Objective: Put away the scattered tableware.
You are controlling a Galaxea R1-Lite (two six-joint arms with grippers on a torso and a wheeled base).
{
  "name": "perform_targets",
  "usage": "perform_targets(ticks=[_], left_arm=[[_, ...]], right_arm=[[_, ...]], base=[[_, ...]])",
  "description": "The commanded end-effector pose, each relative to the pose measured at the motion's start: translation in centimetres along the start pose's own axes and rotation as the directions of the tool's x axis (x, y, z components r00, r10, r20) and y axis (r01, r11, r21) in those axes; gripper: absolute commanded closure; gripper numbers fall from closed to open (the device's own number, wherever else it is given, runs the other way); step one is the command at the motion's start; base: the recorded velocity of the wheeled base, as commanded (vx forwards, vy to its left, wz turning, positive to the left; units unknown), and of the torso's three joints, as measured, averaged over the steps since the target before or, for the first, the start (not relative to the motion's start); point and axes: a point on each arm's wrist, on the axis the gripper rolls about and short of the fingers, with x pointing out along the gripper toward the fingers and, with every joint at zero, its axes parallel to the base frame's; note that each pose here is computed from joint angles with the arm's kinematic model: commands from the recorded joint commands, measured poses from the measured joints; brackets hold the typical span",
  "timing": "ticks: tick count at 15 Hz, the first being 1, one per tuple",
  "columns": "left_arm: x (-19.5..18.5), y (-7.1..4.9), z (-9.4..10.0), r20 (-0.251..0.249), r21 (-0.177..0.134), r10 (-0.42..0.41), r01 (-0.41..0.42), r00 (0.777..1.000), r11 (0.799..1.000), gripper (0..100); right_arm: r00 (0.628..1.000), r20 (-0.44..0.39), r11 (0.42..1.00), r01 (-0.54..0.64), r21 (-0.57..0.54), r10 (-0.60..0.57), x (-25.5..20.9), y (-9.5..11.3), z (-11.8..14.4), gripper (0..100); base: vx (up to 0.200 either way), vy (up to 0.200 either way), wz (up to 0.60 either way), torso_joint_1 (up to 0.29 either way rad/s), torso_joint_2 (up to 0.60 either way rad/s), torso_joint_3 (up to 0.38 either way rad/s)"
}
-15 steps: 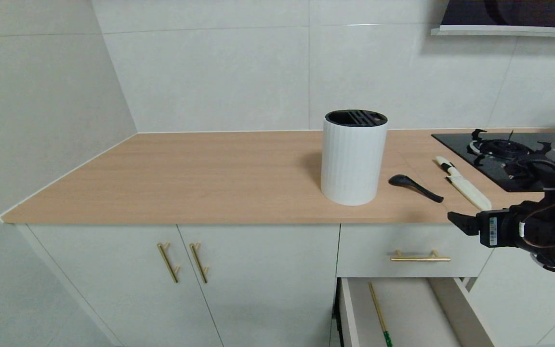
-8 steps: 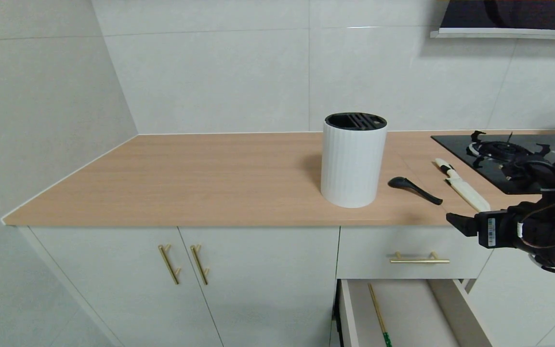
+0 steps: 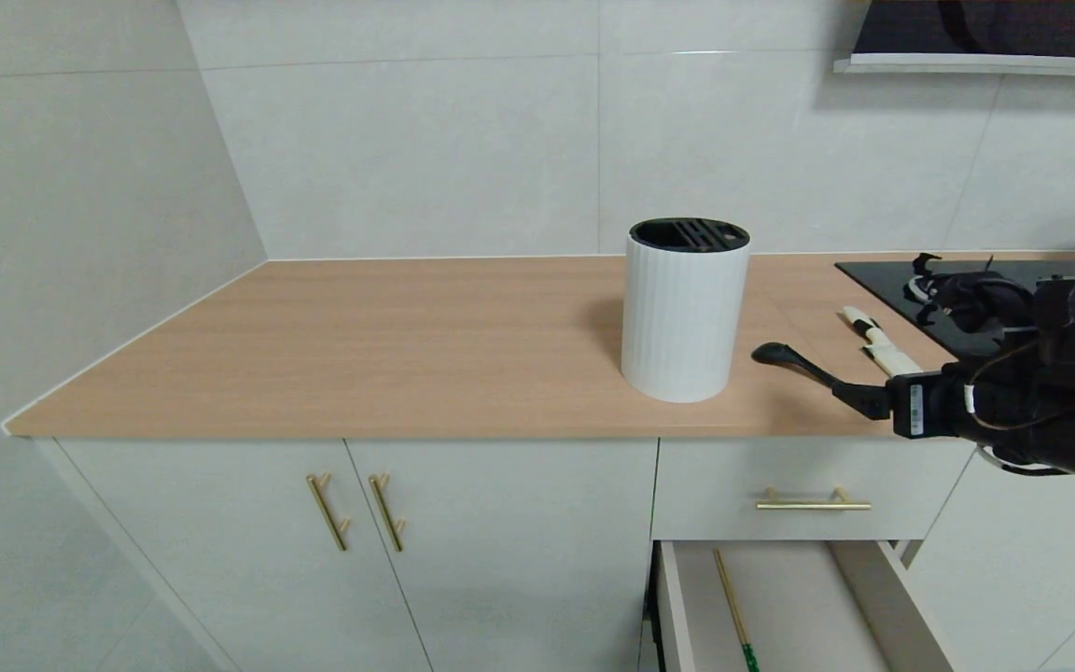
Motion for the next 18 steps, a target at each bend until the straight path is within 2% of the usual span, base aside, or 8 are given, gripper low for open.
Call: perform_targets(ticks=[1, 3, 6, 8, 9, 11, 16, 18], left_arm=[[0.0, 0.0, 0.0, -0.001, 0.0, 0.001, -0.001, 1.0, 1.0, 0], [0.0, 0.0, 0.0, -0.001, 0.0, 0.001, -0.001, 1.0, 1.0, 0], [0.0, 0.0, 0.0, -0.001, 0.0, 0.001, -0.001, 1.0, 1.0, 0], [0.0, 0.0, 0.0, -0.001, 0.0, 0.001, -0.001, 1.0, 1.0, 0], [0.0, 0.0, 0.0, -0.001, 0.002, 0.001, -0.001, 1.0, 1.0, 0], [0.0, 0.0, 0.0, -0.001, 0.0, 0.001, -0.001, 1.0, 1.0, 0], [0.0, 0.0, 0.0, -0.001, 0.0, 0.001, -0.001, 1.0, 1.0, 0], [0.0, 0.0, 0.0, -0.001, 0.0, 0.001, -0.001, 1.0, 1.0, 0]], right_arm=[[1.0, 0.003, 1.0, -0.027, -0.01, 0.027, 3.0, -1.6, 0.4, 0], [0.996, 0.03, 0.996, -0.087, -0.007, 0.087, 5.5, -3.4, 1.0, 0], [0.994, 0.049, 0.994, -0.091, -0.057, 0.093, 10.3, -5.6, 1.6, 0], [0.984, 0.035, 0.984, -0.171, -0.057, 0.173, 11.2, -6.3, 0.7, 0], [0.967, 0.036, 0.967, -0.249, -0.052, 0.251, 11.4, -6.7, 0.3, 0], [0.954, 0.045, 0.954, -0.295, -0.052, 0.297, 11.2, -7.3, 0.3, 0], [0.963, 0.02, 0.959, -0.265, -0.097, 0.268, 12.3, -7.8, -1.0, 0], [0.979, -0.003, 0.969, -0.202, -0.139, 0.204, 13.1, -7.7, -1.7, 0]], base=[[0.0, 0.0, 0.0, 0.0, 0.0, 0.0], [0.0, 0.0, 0.0, 0.0, 0.0, 0.0], [0.0, 0.0, 0.0, 0.0, 0.0, 0.0], [0.0, 0.0, 0.0, 0.0, 0.0, 0.0], [0.0, 0.0, 0.0, 0.0, 0.0, 0.0], [0.0, 0.0, 0.0, 0.0, 0.0, 0.0], [0.0, 0.0, 0.0, 0.0, 0.0, 0.0], [0.0, 0.0, 0.0, 0.0, 0.0, 0.0]])
